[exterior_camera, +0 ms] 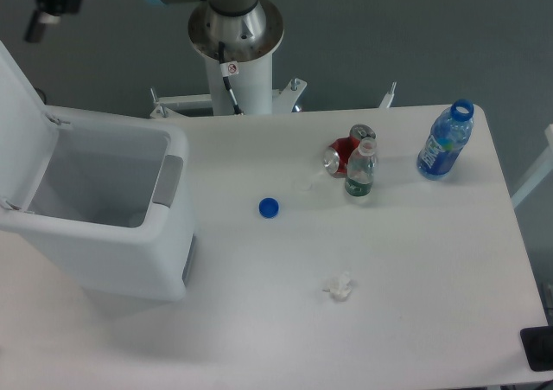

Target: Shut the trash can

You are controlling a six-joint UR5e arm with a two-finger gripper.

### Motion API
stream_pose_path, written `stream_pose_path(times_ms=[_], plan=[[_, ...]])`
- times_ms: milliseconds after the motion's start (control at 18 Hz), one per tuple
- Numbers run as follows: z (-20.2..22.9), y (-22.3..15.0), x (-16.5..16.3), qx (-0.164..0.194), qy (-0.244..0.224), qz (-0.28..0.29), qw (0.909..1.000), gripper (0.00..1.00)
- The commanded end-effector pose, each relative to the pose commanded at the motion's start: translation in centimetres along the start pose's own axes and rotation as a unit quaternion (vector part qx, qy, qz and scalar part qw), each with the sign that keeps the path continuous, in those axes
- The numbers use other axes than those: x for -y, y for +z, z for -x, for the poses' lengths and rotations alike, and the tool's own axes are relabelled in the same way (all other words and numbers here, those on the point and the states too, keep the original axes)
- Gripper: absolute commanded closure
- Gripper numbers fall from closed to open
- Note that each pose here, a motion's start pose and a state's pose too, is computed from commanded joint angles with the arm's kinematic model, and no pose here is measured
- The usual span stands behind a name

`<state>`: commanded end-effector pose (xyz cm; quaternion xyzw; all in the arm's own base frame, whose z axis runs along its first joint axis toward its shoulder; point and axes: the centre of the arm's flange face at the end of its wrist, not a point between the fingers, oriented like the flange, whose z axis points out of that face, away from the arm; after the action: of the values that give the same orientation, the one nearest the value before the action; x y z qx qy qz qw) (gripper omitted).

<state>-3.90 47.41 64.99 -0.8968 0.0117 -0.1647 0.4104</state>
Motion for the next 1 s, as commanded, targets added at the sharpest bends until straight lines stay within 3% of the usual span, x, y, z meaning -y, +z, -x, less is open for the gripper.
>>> stream_pose_path(times_ms=[556, 1000], plan=[[-3.5, 4.4, -0.2, -0.062, 0.030, 0.019, 0.9974, 0.00], [-4.8, 6.9, -0.3, -0.082, 0.041, 0.033, 0.9952, 0.00]])
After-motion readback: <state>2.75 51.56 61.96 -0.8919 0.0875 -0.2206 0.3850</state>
